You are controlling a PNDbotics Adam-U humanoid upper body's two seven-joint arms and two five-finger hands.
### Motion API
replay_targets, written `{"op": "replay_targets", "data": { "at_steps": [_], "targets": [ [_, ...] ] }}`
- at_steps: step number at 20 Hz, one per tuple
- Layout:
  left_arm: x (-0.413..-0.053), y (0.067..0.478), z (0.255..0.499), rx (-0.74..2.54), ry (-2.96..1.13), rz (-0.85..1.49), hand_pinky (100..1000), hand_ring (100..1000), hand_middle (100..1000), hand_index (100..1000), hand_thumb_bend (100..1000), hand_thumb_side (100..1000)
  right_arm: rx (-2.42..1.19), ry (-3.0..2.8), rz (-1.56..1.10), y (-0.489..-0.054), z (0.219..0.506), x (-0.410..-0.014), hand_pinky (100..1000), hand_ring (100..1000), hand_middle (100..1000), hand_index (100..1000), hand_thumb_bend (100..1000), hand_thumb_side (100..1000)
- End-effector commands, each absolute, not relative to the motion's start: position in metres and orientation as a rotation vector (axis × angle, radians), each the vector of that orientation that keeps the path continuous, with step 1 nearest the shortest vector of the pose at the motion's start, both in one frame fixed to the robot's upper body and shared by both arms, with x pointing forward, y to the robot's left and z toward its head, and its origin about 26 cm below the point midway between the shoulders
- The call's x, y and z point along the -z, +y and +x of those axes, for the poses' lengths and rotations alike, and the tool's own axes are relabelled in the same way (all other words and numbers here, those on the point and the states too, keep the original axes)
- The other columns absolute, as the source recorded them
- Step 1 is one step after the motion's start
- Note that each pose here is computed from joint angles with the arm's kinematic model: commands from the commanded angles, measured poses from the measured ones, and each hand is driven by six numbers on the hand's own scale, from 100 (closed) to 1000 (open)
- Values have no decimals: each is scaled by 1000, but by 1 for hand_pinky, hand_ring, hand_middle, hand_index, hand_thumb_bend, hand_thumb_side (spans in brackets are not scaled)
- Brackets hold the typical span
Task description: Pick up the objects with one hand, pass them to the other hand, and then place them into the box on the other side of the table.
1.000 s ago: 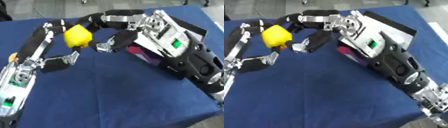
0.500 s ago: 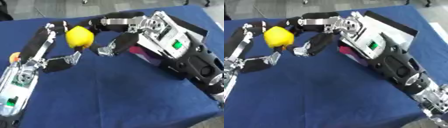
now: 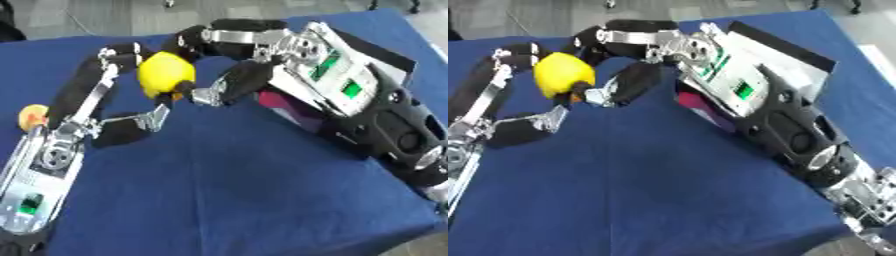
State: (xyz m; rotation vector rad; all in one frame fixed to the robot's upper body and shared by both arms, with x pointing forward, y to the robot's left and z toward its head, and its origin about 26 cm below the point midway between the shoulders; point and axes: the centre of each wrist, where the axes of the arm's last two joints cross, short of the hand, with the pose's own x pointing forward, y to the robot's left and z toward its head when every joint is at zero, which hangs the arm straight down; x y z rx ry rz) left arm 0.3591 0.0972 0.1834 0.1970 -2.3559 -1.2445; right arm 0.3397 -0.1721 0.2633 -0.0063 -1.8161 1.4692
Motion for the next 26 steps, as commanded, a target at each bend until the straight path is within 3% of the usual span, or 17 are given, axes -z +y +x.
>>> {"op": "replay_targets", "data": {
  "at_steps": [1, 4, 7, 16, 20, 22, 26],
  "targets": [
    [-195, 93, 356, 1233, -2407, 181, 794, 667, 630, 642, 100, 278, -1434, -1844, -20, -172, 339, -269, 892, 766, 768, 723, 100, 276],
    [-193, 92, 358, 1224, -2397, 173, 792, 663, 628, 643, 100, 272, -1410, -1863, -7, -171, 338, -268, 878, 731, 710, 671, 100, 162],
    [-192, 92, 359, 1197, -2396, 169, 788, 657, 622, 643, 100, 274, -1405, -1871, -6, -171, 338, -267, 867, 705, 656, 641, 100, 111],
    [-189, 93, 361, 1101, -2387, 210, 786, 655, 627, 686, 100, 220, -1416, -1865, 1, -173, 338, -266, 859, 689, 600, 604, 100, 100],
    [-188, 94, 362, 1038, -2369, 265, 789, 663, 645, 736, 100, 272, -1406, -1866, 6, -174, 337, -268, 855, 679, 586, 589, 100, 100],
    [-187, 94, 363, 1018, -2355, 295, 796, 683, 672, 772, 100, 345, -1396, -1867, 5, -175, 337, -268, 853, 674, 583, 585, 100, 100],
    [-185, 95, 362, 1020, -2343, 324, 811, 720, 712, 813, 309, 492, -1370, -1875, -8, -178, 336, -271, 851, 667, 577, 579, 100, 100]
  ]
}}
